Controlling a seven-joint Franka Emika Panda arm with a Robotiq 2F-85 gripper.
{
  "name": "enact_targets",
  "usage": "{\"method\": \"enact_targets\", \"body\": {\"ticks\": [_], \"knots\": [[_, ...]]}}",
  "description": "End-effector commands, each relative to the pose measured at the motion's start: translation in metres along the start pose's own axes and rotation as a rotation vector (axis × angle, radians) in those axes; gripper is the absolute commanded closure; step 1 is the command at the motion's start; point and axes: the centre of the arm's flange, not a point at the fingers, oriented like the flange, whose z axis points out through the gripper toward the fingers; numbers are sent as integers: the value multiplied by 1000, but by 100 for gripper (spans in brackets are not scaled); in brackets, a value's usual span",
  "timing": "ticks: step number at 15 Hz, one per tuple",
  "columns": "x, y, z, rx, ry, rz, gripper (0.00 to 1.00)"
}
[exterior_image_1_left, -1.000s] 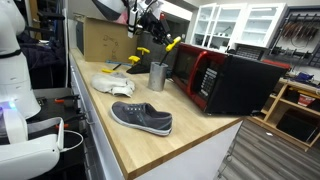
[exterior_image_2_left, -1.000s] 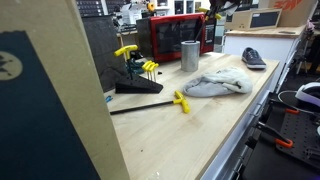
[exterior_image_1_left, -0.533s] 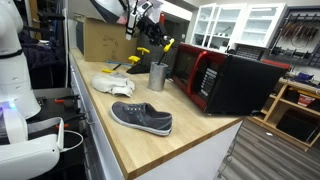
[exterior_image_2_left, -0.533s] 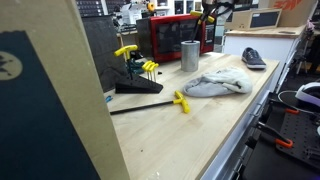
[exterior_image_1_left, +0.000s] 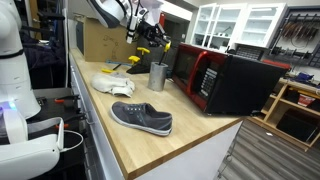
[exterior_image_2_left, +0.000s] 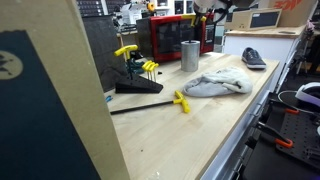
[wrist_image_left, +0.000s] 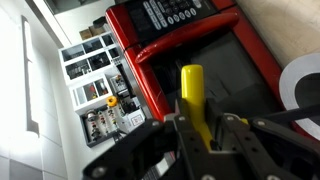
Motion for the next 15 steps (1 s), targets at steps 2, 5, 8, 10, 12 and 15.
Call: {"method": "enact_targets", "body": {"ticks": [2,5,8,10,12,15], "knots": [[3,-18,4,-64,43,-86,94],[-5,-33,9,-49,46,-138,94],[-13,-46,12,-17,31,-169,94],[-17,-51,13,1,23,-181,94],[-19,-55,11,11,22,-189,94],[-19,-60,7,22,24,-199,94]]}}
